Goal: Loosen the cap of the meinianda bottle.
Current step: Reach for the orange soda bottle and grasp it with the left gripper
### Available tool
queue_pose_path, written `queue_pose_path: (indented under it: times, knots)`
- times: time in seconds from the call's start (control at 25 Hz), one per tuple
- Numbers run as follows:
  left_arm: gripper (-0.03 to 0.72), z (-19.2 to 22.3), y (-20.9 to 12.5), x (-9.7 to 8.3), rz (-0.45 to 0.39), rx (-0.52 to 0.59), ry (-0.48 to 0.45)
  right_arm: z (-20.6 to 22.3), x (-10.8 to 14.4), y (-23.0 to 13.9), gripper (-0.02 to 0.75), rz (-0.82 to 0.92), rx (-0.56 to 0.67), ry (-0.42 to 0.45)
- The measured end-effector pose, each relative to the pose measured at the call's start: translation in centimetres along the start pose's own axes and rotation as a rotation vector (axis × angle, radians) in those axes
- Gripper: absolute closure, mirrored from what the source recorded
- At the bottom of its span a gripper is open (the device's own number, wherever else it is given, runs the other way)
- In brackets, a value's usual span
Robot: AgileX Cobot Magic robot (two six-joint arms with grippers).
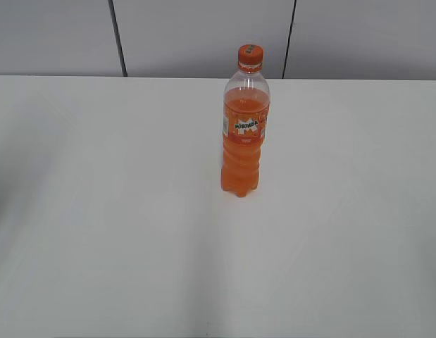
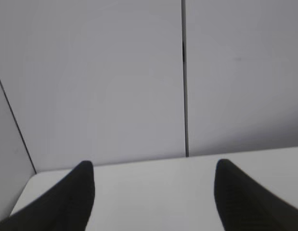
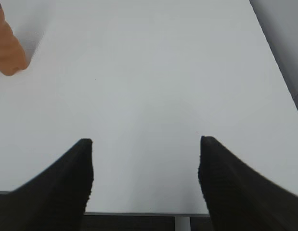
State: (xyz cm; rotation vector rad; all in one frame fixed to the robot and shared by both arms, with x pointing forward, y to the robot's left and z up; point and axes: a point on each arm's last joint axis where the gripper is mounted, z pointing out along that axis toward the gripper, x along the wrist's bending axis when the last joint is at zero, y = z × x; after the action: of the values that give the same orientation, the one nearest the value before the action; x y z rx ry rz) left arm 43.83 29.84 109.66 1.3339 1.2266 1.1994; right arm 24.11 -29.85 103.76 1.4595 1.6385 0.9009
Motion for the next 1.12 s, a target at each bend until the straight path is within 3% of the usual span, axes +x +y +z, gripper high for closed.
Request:
queue_pose_path:
  times: [0.08,0.64,0.76,1.0,1.12]
  knots:
    - [0.215,1.1,-0.2,0.0,0.0,-0.044,0.0,0.0,0.0,0.0,0.225,0.0,0.0,0.0]
    - [0.225,6.8,-4.9,-0.6,-0.05,0.019,-0.019,0.0,0.0,0.0,0.225,0.0,0.0,0.0]
    - [0.225,7.5,-5.6,-2.1,-0.029,0.032,-0.079,0.0,0.0,0.0,0.225,0.0,0.0,0.0]
    - [0.239,7.8,-6.7,-6.9,0.114,0.037,-0.313,0.0,0.0,0.0,0.225,0.0,0.0,0.0]
    - [0.247,7.8,-7.6,-8.9,0.141,0.054,-0.394,0.0,0.0,0.0,0.225,0.0,-0.001,0.0]
